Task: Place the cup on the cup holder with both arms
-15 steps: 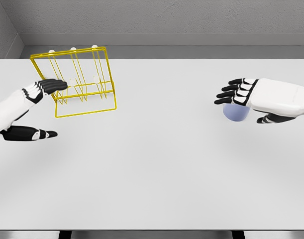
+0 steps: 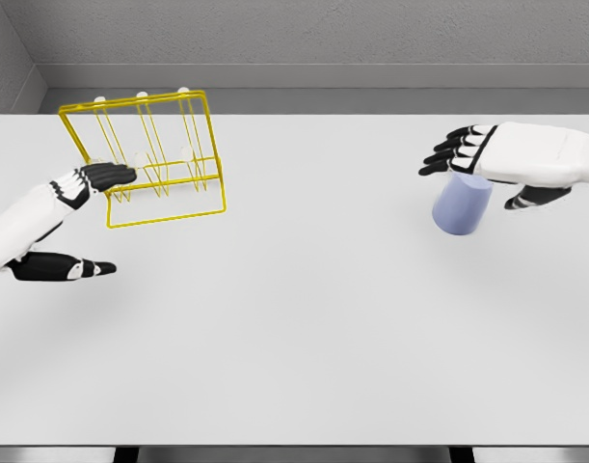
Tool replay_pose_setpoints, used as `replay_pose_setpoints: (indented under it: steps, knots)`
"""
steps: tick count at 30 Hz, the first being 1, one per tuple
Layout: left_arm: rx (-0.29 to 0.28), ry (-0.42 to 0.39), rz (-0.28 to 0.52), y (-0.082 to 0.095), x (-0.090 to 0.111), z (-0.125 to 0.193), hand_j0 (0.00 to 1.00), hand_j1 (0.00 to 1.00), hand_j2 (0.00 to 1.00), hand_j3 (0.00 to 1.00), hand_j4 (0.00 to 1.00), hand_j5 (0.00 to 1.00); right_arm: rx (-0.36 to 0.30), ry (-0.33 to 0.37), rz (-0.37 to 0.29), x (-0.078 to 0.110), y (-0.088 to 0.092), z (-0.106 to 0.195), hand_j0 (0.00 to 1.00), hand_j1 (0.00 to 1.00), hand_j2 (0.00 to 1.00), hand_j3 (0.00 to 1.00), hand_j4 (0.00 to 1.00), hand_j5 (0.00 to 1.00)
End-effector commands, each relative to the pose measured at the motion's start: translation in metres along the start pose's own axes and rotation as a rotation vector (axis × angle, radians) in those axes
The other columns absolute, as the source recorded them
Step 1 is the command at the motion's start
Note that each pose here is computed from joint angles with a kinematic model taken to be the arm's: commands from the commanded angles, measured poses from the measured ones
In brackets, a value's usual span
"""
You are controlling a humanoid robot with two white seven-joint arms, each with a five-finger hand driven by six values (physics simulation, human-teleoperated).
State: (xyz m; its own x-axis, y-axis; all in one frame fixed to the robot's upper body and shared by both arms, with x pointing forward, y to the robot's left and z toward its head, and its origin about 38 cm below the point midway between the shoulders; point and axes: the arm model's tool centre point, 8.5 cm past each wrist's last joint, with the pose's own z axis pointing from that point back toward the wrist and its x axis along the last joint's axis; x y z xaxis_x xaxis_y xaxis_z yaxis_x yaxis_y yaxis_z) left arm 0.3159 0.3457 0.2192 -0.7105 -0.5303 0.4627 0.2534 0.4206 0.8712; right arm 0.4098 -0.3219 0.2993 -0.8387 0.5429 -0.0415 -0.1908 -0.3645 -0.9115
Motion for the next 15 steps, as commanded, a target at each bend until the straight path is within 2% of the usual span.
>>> replay_pose_setpoints:
  steps: [1, 4, 7, 8, 10, 11, 13, 15]
  knots:
    - [0.005, -0.002, 0.012, -0.003, 0.000, -0.001, 1.00, 1.00, 1.00, 1.00, 1.00, 1.00, 0.037, -0.016, -0.041, -0.005, 0.009, -0.021, 1.00, 1.00, 1.00, 1.00, 1.00, 1.00]
    - [0.002, -0.001, 0.014, -0.003, 0.000, 0.000, 1.00, 1.00, 1.00, 1.00, 1.00, 1.00, 0.026, 0.008, -0.052, -0.021, 0.000, -0.029, 1.00, 1.00, 1.00, 1.00, 1.00, 1.00]
    - [0.006, 0.001, 0.031, -0.006, 0.000, 0.001, 1.00, 1.00, 1.00, 1.00, 1.00, 1.00, 0.066, 0.037, -0.096, -0.039, 0.012, -0.043, 1.00, 1.00, 1.00, 1.00, 1.00, 1.00]
    - [0.005, 0.003, 0.035, -0.007, 0.000, 0.001, 1.00, 1.00, 1.00, 1.00, 1.00, 1.00, 0.085, 0.053, -0.091, -0.043, 0.017, -0.048, 1.00, 1.00, 1.00, 1.00, 1.00, 1.00]
    - [0.015, 0.003, 0.049, -0.006, 0.000, 0.002, 1.00, 1.00, 1.00, 1.00, 1.00, 1.00, 0.094, 0.075, -0.114, -0.051, 0.023, -0.050, 1.00, 1.00, 1.00, 1.00, 1.00, 1.00]
    - [0.031, 0.007, 0.098, -0.007, 0.000, 0.005, 1.00, 1.00, 1.00, 1.00, 1.00, 1.00, 0.102, 0.079, -0.114, -0.053, 0.026, -0.055, 1.00, 1.00, 1.00, 1.00, 1.00, 1.00]
    - [0.046, 0.003, 0.242, -0.022, 0.000, 0.006, 1.00, 1.00, 1.00, 1.00, 1.00, 1.00, 0.119, 0.105, -0.139, -0.062, 0.036, -0.061, 1.00, 1.00, 1.00, 1.00, 1.00, 1.00]
    - [0.053, 0.000, 0.347, -0.030, 0.001, 0.005, 1.00, 1.00, 1.00, 1.00, 1.00, 1.00, 0.121, 0.122, -0.135, -0.066, 0.034, -0.057, 1.00, 1.00, 1.00, 1.00, 1.00, 1.00]
